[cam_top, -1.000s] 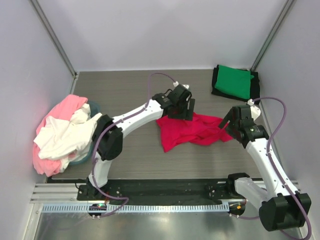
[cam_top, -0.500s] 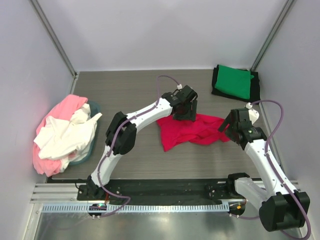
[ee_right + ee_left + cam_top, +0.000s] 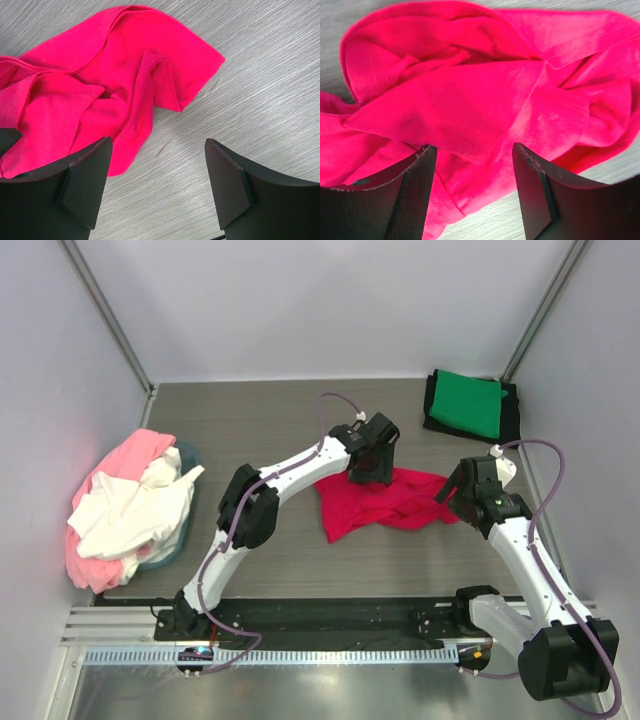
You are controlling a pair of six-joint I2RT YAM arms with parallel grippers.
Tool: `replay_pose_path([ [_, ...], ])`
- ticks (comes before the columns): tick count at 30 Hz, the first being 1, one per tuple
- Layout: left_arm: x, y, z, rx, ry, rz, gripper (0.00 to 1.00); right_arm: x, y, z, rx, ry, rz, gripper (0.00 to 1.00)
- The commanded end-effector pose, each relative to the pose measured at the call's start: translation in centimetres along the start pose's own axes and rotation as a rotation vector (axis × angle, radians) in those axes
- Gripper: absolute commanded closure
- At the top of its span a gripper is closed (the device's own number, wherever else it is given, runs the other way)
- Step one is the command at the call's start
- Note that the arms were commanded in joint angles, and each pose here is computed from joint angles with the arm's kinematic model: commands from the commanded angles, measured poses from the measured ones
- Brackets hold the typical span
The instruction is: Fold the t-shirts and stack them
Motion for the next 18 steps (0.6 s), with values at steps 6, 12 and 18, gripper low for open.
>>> replay_pose_path([
  [6,-0.6,0.3,0.2,0.010,-0.029,-0.006,0.39,0.4,0.4,-0.4,-0.021,-0.002,-0.014,0.20],
  [12,-1.0,0.6,-0.8,-0.010,-0.030,-0.010,0.46,0.4,0.4,-0.4,-0.020,-0.004,-0.016,0.20],
  [18,-1.6,0.7,-1.5,-0.017,-0.034,0.001,0.65,0.4,0.6,-0.3,-0.011,-0.011,-0.015,0.20],
])
Point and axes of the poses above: each gripper's point midway between its finger pads, its own y axis out along the fingers, its own x axis along the line the jaws close on, z = x × y, the point moved 1 cm from there along -y, back along the fingers, and after that the axes turned 6 degrees about y, right-handed, at the moved point
